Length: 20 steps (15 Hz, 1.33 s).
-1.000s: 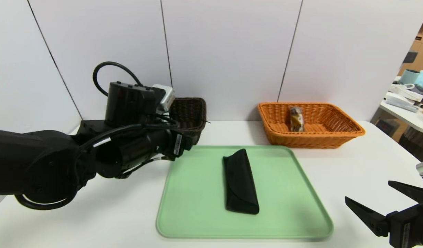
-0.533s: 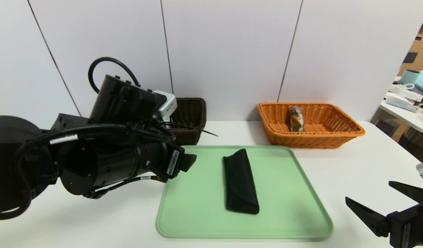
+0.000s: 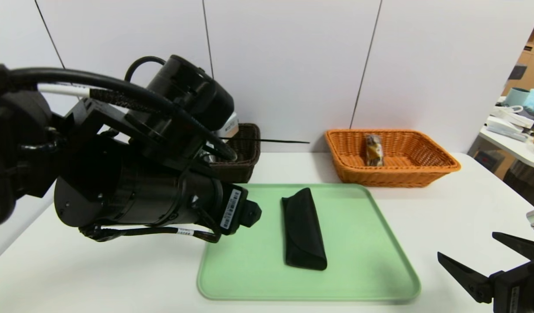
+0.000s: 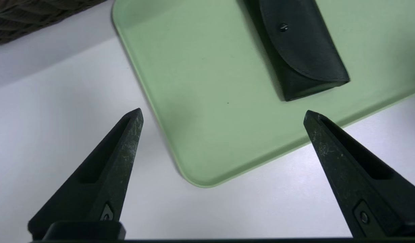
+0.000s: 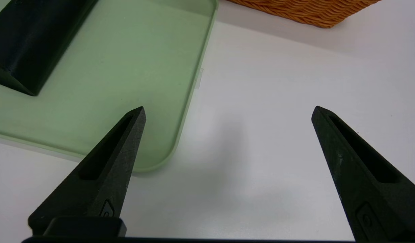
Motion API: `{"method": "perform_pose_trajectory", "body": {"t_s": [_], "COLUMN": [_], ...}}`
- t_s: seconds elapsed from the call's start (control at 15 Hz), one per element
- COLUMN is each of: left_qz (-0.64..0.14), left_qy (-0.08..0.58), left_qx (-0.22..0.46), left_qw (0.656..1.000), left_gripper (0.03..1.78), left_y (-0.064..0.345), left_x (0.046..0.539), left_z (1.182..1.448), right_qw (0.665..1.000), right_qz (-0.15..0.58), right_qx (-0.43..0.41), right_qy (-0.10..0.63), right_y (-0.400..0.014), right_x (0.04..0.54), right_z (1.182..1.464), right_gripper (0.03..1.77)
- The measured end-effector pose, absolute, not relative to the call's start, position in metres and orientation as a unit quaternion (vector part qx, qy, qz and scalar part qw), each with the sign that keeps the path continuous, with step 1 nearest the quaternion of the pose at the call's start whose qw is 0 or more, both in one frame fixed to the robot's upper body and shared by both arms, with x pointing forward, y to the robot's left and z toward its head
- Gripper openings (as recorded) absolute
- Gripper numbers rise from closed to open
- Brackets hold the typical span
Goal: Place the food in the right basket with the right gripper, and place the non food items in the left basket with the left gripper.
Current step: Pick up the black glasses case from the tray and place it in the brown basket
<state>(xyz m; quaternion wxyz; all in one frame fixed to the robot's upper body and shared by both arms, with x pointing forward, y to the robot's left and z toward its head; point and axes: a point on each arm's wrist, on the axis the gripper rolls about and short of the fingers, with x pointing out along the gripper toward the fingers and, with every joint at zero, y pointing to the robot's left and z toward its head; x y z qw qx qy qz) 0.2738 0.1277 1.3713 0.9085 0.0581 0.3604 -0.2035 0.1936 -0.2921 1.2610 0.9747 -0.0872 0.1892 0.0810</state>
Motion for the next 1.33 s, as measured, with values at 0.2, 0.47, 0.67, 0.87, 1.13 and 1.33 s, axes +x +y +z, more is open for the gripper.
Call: {"method": "perform_pose_trajectory", "body": {"t_s": [0.2, 0.47, 0.67, 0.87, 1.13, 1.33], "left_qz": [-0.204, -0.185, -0.169, -0.159, -0.151, -0.139], "left_qy": [0.394, 0.446, 0.474, 0.493, 0.504, 0.511], "left_qx": [0.045, 0.043, 0.04, 0.029, 0.021, 0.025], "left_qw": [0.895, 0.874, 0.863, 0.855, 0.85, 0.848], "left_gripper": [1.69, 1.69, 1.69, 1.69, 1.69, 1.69], "left_y": [0.107, 0.08, 0.06, 0.045, 0.031, 0.02], "left_x": [0.268, 0.265, 0.266, 0.271, 0.279, 0.284], "left_z": [1.378, 1.372, 1.36, 1.353, 1.345, 1.331], "right_qw": [0.975, 0.975, 0.976, 0.977, 0.978, 0.979], "right_qz": [0.081, 0.081, 0.081, 0.082, 0.082, 0.082], "right_qx": [-0.087, -0.087, -0.086, -0.084, -0.086, -0.084], "right_qy": [0.188, 0.187, 0.184, 0.18, 0.174, 0.169], "right_y": [-0.293, -0.294, -0.296, -0.298, -0.299, -0.299], "right_x": [0.193, 0.189, 0.186, 0.183, 0.181, 0.181], "right_z": [1.261, 1.259, 1.259, 1.259, 1.259, 1.262], "right_gripper": [1.69, 1.69, 1.69, 1.69, 1.69, 1.69]}}
